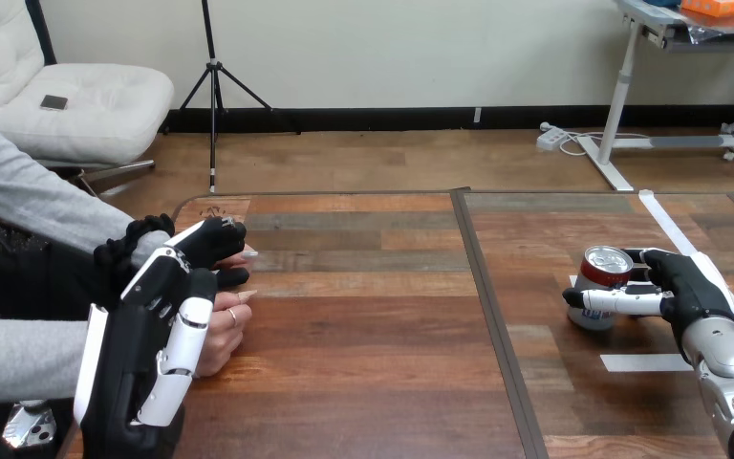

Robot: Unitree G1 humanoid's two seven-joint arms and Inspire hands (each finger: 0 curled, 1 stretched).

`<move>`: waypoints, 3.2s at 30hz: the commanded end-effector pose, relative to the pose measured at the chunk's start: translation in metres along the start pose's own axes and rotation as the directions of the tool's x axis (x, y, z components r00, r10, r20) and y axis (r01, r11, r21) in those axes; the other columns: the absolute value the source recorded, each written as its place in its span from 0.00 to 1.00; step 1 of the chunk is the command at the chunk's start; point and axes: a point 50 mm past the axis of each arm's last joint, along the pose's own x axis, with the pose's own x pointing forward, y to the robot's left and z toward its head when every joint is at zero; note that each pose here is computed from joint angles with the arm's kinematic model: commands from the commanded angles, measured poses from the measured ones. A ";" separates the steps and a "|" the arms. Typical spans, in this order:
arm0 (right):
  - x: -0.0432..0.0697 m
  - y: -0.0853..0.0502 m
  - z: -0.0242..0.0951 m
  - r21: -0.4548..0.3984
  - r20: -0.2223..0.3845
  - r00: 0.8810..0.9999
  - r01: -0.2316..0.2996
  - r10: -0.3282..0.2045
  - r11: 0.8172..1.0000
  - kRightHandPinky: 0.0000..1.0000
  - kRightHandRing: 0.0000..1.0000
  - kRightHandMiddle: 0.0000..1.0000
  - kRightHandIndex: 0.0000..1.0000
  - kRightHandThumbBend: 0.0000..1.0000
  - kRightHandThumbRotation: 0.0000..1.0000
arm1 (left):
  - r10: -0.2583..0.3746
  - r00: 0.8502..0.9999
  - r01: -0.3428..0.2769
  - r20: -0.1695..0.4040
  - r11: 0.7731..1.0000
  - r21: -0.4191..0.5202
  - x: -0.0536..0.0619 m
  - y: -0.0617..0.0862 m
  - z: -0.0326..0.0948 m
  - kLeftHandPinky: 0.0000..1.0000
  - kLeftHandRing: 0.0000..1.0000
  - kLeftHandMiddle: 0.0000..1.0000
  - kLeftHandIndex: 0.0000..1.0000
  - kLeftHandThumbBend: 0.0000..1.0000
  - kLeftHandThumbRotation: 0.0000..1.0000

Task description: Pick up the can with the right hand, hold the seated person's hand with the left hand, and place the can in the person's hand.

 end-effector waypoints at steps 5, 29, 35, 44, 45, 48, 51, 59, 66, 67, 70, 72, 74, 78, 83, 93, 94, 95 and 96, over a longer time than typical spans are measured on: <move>0.006 -0.002 0.040 0.011 0.130 0.991 0.033 -0.034 0.999 0.64 0.67 0.69 0.71 0.89 0.00 | 0.005 0.993 -0.002 0.116 1.000 -0.020 0.016 -0.001 0.012 0.71 0.80 0.78 0.74 0.24 0.71; 0.005 -0.002 0.040 -0.046 0.158 0.981 0.119 -0.110 0.992 0.42 0.48 0.52 0.53 0.77 0.00 | 0.013 0.993 -0.010 0.115 1.000 -0.028 0.015 -0.002 0.014 0.73 0.82 0.78 0.73 0.31 0.72; 0.004 -0.002 0.040 -0.036 0.177 0.976 0.135 -0.127 0.990 0.41 0.47 0.51 0.51 0.76 0.00 | 0.010 0.992 -0.006 0.123 0.999 -0.037 0.016 -0.002 0.014 0.73 0.82 0.78 0.72 0.32 0.72; 0.003 -0.003 0.039 -0.032 0.202 0.969 0.149 -0.140 0.988 0.38 0.43 0.48 0.49 0.75 0.00 | 0.000 0.992 0.006 0.127 0.999 -0.042 0.016 -0.001 0.013 0.72 0.82 0.78 0.72 0.31 0.71; 0.003 -0.003 0.040 -0.032 0.205 0.968 0.152 -0.142 0.988 0.37 0.43 0.48 0.49 0.75 0.00 | -0.003 0.992 0.008 0.127 0.999 -0.043 0.016 -0.001 0.013 0.72 0.82 0.78 0.73 0.31 0.71; 0.002 -0.003 0.040 -0.027 0.216 0.966 0.155 -0.146 0.988 0.37 0.42 0.47 0.49 0.75 0.00 | 0.002 0.993 0.004 0.122 0.999 -0.048 0.016 -0.001 0.013 0.72 0.83 0.79 0.73 0.31 0.72; 0.002 -0.003 0.040 -0.024 0.224 0.964 0.156 -0.146 0.988 0.36 0.41 0.46 0.48 0.75 0.00 | 0.008 0.993 -0.002 0.117 0.999 -0.049 0.015 -0.001 0.013 0.71 0.83 0.79 0.73 0.30 0.72; 0.001 -0.005 0.040 -0.025 0.236 0.960 0.162 -0.152 0.986 0.35 0.41 0.46 0.47 0.74 0.00 | -0.003 0.992 0.008 0.123 0.999 -0.042 0.015 0.000 0.013 0.71 0.83 0.79 0.73 0.28 0.71; 0.001 -0.006 0.039 -0.029 0.239 0.958 0.168 -0.157 0.985 0.36 0.42 0.46 0.47 0.74 0.00 | 0.003 0.992 0.004 0.125 0.999 -0.054 0.015 0.000 0.013 0.71 0.84 0.80 0.73 0.28 0.72; 0.001 -0.006 0.039 -0.030 0.239 0.958 0.170 -0.158 0.985 0.37 0.42 0.47 0.47 0.74 0.00 | 0.004 0.992 0.003 0.124 0.998 -0.056 0.015 0.000 0.012 0.71 0.84 0.80 0.73 0.29 0.72; 0.001 -0.007 0.039 -0.030 0.240 0.958 0.171 -0.159 0.985 0.38 0.43 0.47 0.48 0.74 0.00 | 0.006 0.992 0.001 0.123 0.998 -0.055 0.015 0.000 0.012 0.71 0.84 0.80 0.73 0.30 0.72; 0.001 -0.007 0.039 -0.031 0.239 0.958 0.171 -0.159 0.985 0.39 0.43 0.48 0.48 0.75 0.00 | 0.010 0.992 -0.003 0.122 0.999 -0.054 0.015 0.000 0.013 0.70 0.84 0.79 0.72 0.30 0.71; 0.001 -0.008 0.039 -0.032 0.237 0.959 0.169 -0.157 0.985 0.39 0.44 0.48 0.48 0.75 0.00 | 0.012 0.993 -0.005 0.119 0.999 -0.053 0.015 -0.001 0.013 0.70 0.84 0.79 0.72 0.31 0.71; 0.001 -0.008 0.039 -0.028 0.236 0.959 0.168 -0.156 0.985 0.39 0.44 0.48 0.48 0.76 0.00 | 0.010 0.992 -0.004 0.124 0.999 -0.048 0.015 0.000 0.013 0.70 0.84 0.79 0.72 0.29 0.72; 0.001 -0.008 0.039 -0.027 0.236 0.959 0.167 -0.156 0.986 0.38 0.43 0.47 0.48 0.76 0.00 | 0.007 0.993 -0.002 0.120 0.999 -0.037 0.015 0.000 0.013 0.70 0.83 0.79 0.72 0.29 0.72; 0.001 -0.009 0.040 -0.045 0.251 0.957 0.165 -0.148 0.985 0.38 0.43 0.47 0.47 0.77 0.00 | -0.001 0.993 0.005 0.122 0.999 -0.032 0.016 0.002 0.012 0.69 0.82 0.79 0.72 0.26 0.71; 0.001 -0.009 0.040 -0.047 0.253 0.956 0.164 -0.147 0.985 0.38 0.43 0.47 0.47 0.77 0.00 | -0.001 0.993 0.005 0.121 0.999 -0.032 0.016 0.002 0.012 0.69 0.82 0.79 0.72 0.25 0.71; 0.001 -0.009 0.041 -0.044 0.253 0.956 0.162 -0.146 0.986 0.38 0.43 0.47 0.47 0.77 0.00 | -0.002 0.993 0.006 0.119 1.000 -0.031 0.015 0.002 0.012 0.69 0.82 0.79 0.72 0.25 0.71; 0.001 -0.009 0.041 -0.042 0.252 0.957 0.161 -0.146 0.986 0.38 0.43 0.47 0.47 0.77 0.00 | -0.002 0.993 0.006 0.117 1.000 -0.030 0.015 0.002 0.012 0.69 0.82 0.79 0.72 0.26 0.71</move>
